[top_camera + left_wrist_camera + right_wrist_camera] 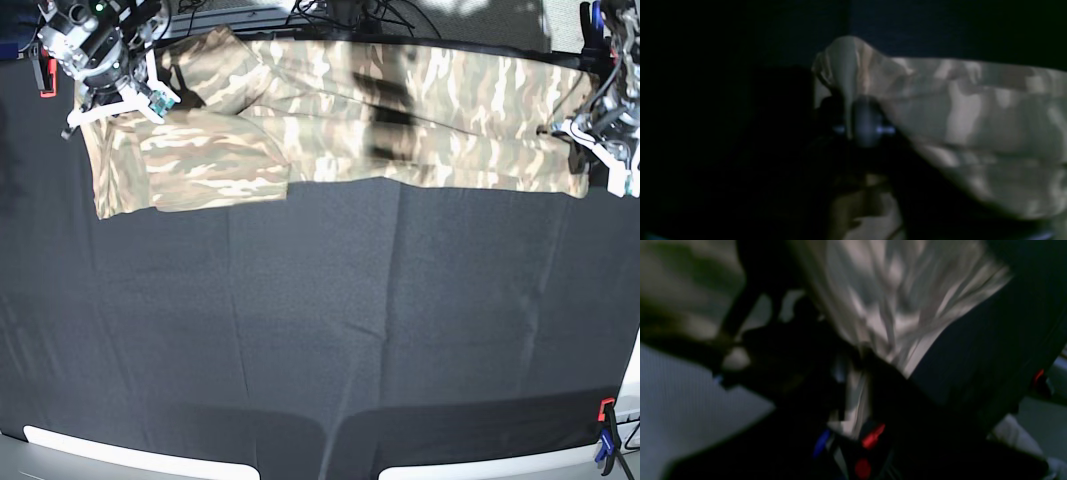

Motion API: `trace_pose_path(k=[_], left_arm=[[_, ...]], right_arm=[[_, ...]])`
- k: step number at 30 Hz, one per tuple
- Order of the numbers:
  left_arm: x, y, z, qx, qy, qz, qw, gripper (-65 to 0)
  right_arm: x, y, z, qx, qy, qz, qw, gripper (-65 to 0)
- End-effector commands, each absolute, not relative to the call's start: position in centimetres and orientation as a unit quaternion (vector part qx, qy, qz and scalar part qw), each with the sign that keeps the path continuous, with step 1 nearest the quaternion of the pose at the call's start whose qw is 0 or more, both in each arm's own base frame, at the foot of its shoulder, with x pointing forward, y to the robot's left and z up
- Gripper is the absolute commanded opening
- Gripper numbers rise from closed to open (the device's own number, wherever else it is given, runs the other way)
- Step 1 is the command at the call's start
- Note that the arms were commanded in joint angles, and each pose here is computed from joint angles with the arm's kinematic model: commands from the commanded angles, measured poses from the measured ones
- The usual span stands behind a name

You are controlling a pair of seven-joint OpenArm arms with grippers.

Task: Layout the t-shirt on the table in an organized manner, then fold the t-shirt properly
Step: 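Fold the held edge inward over the shirt body with the right gripper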

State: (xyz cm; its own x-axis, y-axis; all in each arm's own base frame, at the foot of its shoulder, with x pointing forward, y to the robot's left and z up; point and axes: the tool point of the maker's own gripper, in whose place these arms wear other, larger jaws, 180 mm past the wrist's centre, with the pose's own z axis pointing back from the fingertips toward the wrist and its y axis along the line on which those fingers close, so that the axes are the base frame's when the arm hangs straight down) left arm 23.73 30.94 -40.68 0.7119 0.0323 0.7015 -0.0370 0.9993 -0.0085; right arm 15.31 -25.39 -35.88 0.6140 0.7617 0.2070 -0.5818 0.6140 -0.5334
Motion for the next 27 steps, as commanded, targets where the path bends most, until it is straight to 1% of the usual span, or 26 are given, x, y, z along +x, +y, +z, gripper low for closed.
trace_pose_path(k=[1,2,3,5,8,14,20,21,24,27], left_arm=[[24.6,32.3,-39.1,0.021,-0.392,0.006,0.919,-39.4],[24.6,32.7,-38.9,0.027,-0.39,0.001,0.92,-34.3],[24.6,33.2,-38.7,0.033,-0.386,-0.004,0.922,-31.8],[24.4,33.9,-38.5,0.041,-0.373,-0.011,0.927,-31.5],[24.8,33.9,-37.8,0.024,-0.382,-0.003,0.924,-31.5],[25.1,33.7,-37.4,0.014,-0.391,0.003,0.92,-31.5],[25.4,32.7,-37.0,-0.028,-0.403,0.029,0.914,-31.5],[25.5,32.5,-36.9,-0.037,-0.406,0.034,0.913,-31.5],[25.7,32.2,-36.7,-0.048,-0.411,0.04,0.91,-31.5],[25.7,32.2,-36.7,-0.048,-0.41,0.04,0.91,-31.5]], right_arm=[[16.0,-25.5,-35.0,-0.219,-0.227,0.385,0.868,-47.0],[16.1,-25.5,-35.0,-0.219,-0.228,0.385,0.867,-44.6],[16.1,-25.5,-34.9,-0.221,-0.229,0.385,0.866,-43.7],[16.6,-25.5,-34.7,-0.223,-0.237,0.384,0.864,-43.7],[17.8,-25.2,-34.2,-0.219,-0.257,0.372,0.865,-43.7],[20.5,-23.5,-33.2,-0.167,-0.301,0.331,0.879,-43.7],[21.9,-23.1,-32.4,-0.158,-0.322,0.321,0.876,-43.8],[21.8,-22.7,-32.5,-0.146,-0.325,0.319,0.878,-43.8],[20.8,-20.0,-33.4,-0.071,-0.321,0.328,0.886,-43.8],[20.3,-16.9,-33.5,-0.001,-0.34,0.313,0.887,-43.8]])
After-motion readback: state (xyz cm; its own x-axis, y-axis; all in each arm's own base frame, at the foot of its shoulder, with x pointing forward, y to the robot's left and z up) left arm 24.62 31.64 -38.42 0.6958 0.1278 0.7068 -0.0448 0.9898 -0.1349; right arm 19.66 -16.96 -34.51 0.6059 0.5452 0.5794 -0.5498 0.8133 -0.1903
